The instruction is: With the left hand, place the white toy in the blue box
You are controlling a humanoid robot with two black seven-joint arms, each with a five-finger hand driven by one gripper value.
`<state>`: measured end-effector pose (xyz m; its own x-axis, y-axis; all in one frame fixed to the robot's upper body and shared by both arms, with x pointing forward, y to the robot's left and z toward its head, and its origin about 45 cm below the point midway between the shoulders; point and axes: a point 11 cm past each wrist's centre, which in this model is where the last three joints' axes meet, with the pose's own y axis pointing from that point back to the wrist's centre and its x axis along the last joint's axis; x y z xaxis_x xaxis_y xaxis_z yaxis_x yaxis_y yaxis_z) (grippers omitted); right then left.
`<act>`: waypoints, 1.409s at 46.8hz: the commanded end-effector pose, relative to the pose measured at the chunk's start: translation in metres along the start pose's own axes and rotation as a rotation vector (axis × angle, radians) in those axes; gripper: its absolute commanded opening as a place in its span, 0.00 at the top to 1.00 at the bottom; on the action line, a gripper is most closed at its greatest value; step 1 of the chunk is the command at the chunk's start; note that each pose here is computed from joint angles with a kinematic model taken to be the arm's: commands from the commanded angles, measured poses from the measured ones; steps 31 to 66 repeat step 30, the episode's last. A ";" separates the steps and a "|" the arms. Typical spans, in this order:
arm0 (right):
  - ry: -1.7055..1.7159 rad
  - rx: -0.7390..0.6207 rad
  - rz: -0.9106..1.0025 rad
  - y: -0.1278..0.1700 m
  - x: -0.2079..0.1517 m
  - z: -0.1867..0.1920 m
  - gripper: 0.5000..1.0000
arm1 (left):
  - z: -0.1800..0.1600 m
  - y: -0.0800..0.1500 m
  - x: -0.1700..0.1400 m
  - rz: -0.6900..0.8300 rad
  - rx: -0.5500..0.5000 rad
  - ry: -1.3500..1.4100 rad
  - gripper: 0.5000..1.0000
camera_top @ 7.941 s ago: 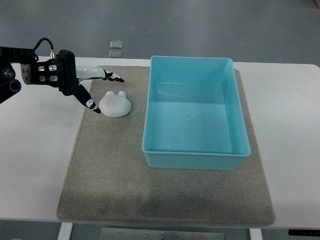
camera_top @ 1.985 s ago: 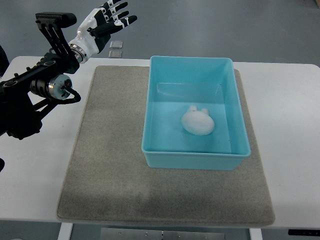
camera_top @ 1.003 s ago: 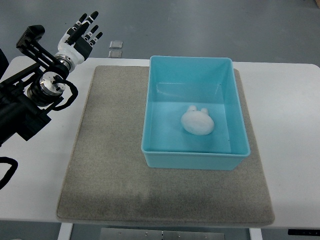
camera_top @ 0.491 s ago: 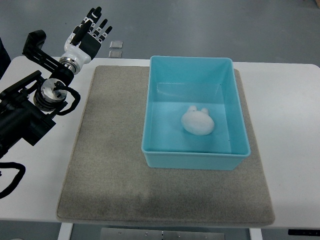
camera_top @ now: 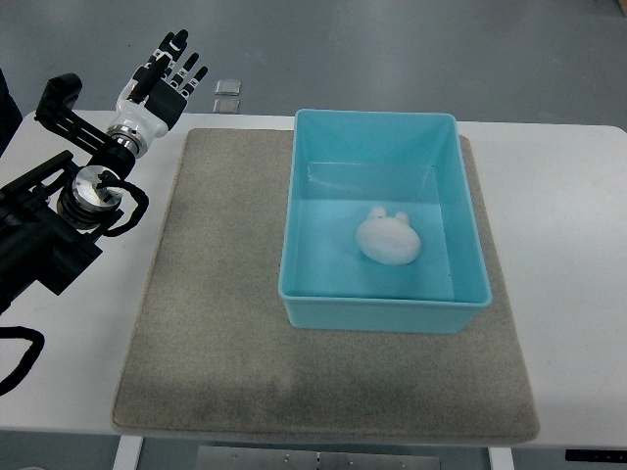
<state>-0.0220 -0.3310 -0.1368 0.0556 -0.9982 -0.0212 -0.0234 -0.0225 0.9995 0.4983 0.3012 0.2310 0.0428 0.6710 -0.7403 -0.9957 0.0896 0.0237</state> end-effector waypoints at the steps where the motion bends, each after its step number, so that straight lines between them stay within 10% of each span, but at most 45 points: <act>1: -0.001 0.000 0.000 0.000 0.000 0.000 0.13 | 0.001 0.000 0.004 0.015 -0.004 -0.005 0.02; 66: 0.004 0.010 -0.028 -0.001 -0.007 -0.002 0.13 | 0.002 -0.001 0.003 0.018 -0.008 -0.008 0.02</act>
